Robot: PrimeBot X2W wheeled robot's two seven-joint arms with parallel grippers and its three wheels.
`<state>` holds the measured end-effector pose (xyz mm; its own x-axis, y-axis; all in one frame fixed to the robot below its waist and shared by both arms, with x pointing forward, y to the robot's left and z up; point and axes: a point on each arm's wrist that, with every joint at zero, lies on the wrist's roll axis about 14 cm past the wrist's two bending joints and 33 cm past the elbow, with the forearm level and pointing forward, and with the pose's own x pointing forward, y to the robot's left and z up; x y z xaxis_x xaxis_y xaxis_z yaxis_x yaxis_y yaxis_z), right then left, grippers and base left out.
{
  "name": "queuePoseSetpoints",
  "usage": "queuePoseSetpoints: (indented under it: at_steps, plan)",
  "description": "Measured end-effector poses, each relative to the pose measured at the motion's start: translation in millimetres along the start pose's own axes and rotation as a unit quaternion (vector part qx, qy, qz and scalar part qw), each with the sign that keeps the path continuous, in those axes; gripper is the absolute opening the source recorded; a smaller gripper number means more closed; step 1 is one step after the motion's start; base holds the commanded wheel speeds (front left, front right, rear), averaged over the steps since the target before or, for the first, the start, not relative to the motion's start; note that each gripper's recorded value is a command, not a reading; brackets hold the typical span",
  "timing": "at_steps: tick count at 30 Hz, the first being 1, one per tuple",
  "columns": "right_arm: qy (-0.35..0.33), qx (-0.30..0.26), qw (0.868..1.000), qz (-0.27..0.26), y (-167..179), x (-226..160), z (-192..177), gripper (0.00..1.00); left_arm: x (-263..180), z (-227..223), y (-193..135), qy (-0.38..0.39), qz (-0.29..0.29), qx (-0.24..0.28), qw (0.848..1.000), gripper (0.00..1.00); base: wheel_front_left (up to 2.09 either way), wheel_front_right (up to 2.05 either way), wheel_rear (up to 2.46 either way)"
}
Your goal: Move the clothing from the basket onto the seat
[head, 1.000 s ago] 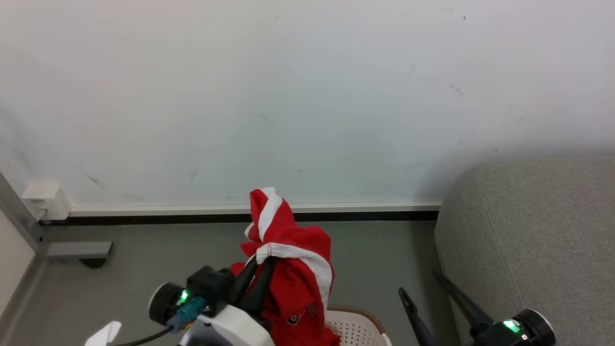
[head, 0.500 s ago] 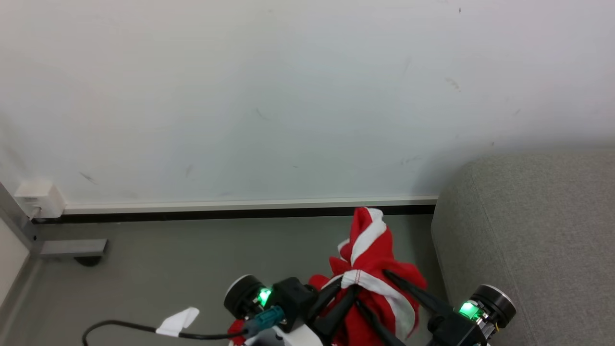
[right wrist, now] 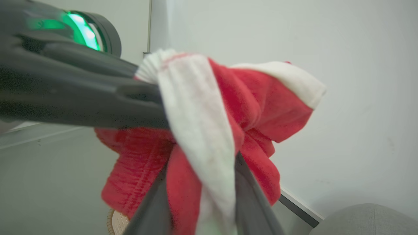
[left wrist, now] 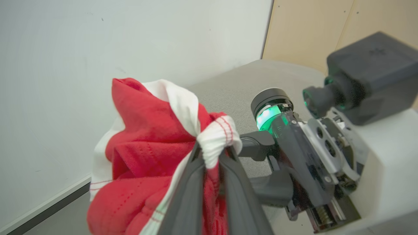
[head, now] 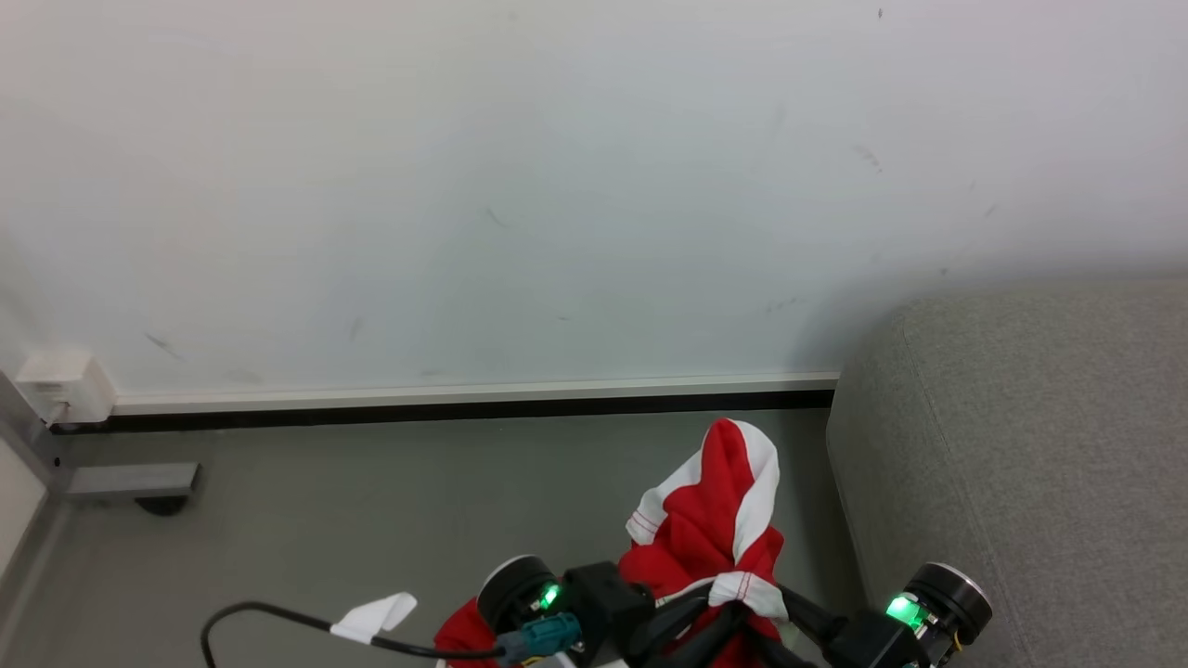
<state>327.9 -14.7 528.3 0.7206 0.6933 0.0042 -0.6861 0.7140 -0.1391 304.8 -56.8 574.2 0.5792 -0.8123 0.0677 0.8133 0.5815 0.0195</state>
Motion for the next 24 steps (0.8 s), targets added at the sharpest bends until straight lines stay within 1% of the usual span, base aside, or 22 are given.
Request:
queuePoseSetpoints:
  at_steps: [3, 4, 5, 7, 14, 19, 24]
  plan:
    - [-0.001, 0.011, 1.0, -0.005, -2.5, -0.9, -0.4, 0.0, 0.8, -2.3, -0.2, 0.002, -0.002, -0.003, 1.0, 0.0, 0.0, 0.0, 0.0]
    - [-0.002, 0.017, 1.0, -0.008, -3.8, -1.4, -0.2, 0.0, 1.1, -2.9, 0.0, 0.002, -0.002, -0.003, 1.0, 0.11, 0.0, 0.0, 0.0]
    - [-0.007, 0.023, 1.0, -0.013, -6.2, -2.4, 0.8, 0.0, 1.2, -3.2, 0.5, 0.001, -0.002, -0.003, 1.0, 0.36, 0.0, 0.0, 0.0]
    - [-0.01, 0.025, 0.999, -0.028, -14.7, -5.5, 1.6, 0.0, 1.6, -5.4, 2.7, 0.0, 0.0, -0.003, 1.0, 1.0, 0.0, 0.0, 0.0]
    - [-0.026, 0.034, 0.995, -0.095, -48.8, -26.6, 5.5, 0.0, 8.6, -19.1, 5.3, 0.008, -0.001, -0.004, 1.0, 1.0, 0.0, 0.0, 0.0]
    - [-0.032, 0.035, 0.987, -0.152, -73.4, -53.6, 8.1, 0.0, 23.2, -24.0, -6.6, 0.001, -0.026, -0.009, 1.0, 1.0, 0.0, 0.0, 0.0]
    - [-0.032, 0.031, 0.975, -0.216, -98.1, -86.6, 9.6, 0.0, 42.3, -30.5, -21.3, -0.002, -0.063, -0.016, 0.998, 1.0, 0.0, 0.0, 0.0]
